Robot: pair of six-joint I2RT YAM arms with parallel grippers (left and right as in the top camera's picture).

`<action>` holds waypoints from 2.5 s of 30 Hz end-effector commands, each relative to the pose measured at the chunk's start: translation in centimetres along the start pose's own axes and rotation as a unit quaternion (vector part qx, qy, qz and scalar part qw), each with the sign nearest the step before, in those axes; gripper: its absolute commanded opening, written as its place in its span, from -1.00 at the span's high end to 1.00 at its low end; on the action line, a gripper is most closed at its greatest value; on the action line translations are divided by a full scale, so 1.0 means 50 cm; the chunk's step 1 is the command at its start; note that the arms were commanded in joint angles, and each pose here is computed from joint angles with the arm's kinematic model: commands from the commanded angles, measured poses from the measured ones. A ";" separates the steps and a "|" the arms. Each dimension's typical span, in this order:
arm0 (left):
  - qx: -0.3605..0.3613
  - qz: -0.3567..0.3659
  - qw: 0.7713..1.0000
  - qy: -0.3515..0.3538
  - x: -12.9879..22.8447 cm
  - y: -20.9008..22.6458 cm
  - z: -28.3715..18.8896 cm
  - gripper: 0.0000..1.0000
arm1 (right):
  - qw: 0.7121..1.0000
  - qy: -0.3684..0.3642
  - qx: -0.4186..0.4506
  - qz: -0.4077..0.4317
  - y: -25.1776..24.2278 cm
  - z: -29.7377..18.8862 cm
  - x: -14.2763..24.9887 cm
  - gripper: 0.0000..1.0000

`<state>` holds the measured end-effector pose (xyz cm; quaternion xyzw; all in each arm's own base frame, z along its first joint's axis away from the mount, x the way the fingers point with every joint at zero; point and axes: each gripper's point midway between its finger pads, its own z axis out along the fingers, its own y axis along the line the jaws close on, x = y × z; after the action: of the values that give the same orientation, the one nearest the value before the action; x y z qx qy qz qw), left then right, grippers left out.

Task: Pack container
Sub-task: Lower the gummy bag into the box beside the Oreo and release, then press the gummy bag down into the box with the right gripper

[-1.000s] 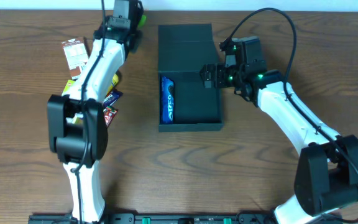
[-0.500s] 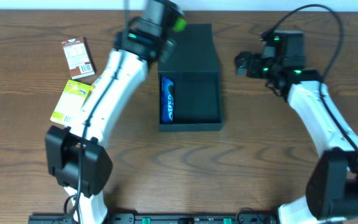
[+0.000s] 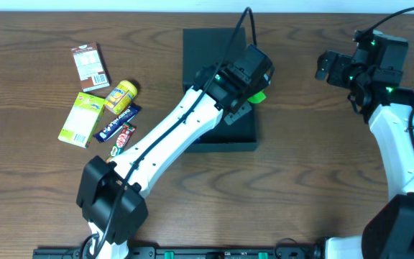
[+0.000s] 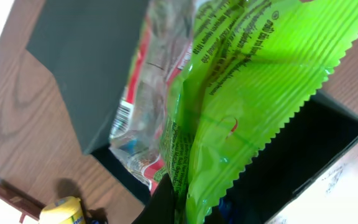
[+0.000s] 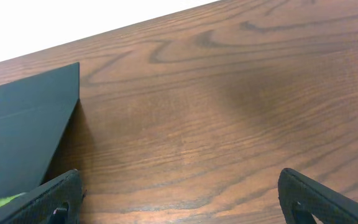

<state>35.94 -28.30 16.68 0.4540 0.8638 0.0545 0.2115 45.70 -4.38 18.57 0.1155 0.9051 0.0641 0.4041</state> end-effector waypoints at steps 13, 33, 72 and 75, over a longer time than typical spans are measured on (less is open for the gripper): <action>0.059 0.036 0.997 0.042 0.070 -0.068 0.040 0.88 | 1.000 -0.004 -0.009 -0.013 0.008 -0.020 -0.011 -0.99; -0.039 -0.116 0.992 0.013 0.060 0.085 0.010 0.89 | 0.995 0.036 -0.088 -0.042 0.090 -0.022 0.031 0.97; 0.048 -0.361 0.927 -0.094 0.114 0.323 0.000 0.87 | 0.839 0.390 -0.184 -0.332 0.395 0.013 0.595 0.97; 0.048 -0.361 0.927 -0.094 0.114 0.323 0.000 0.86 | 0.840 0.391 -0.158 -0.341 0.376 0.031 0.600 0.97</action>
<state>45.16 -14.33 18.27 0.1223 0.9516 -0.1076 0.2607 30.50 22.52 1.61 -0.2929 0.9450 0.1404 0.0393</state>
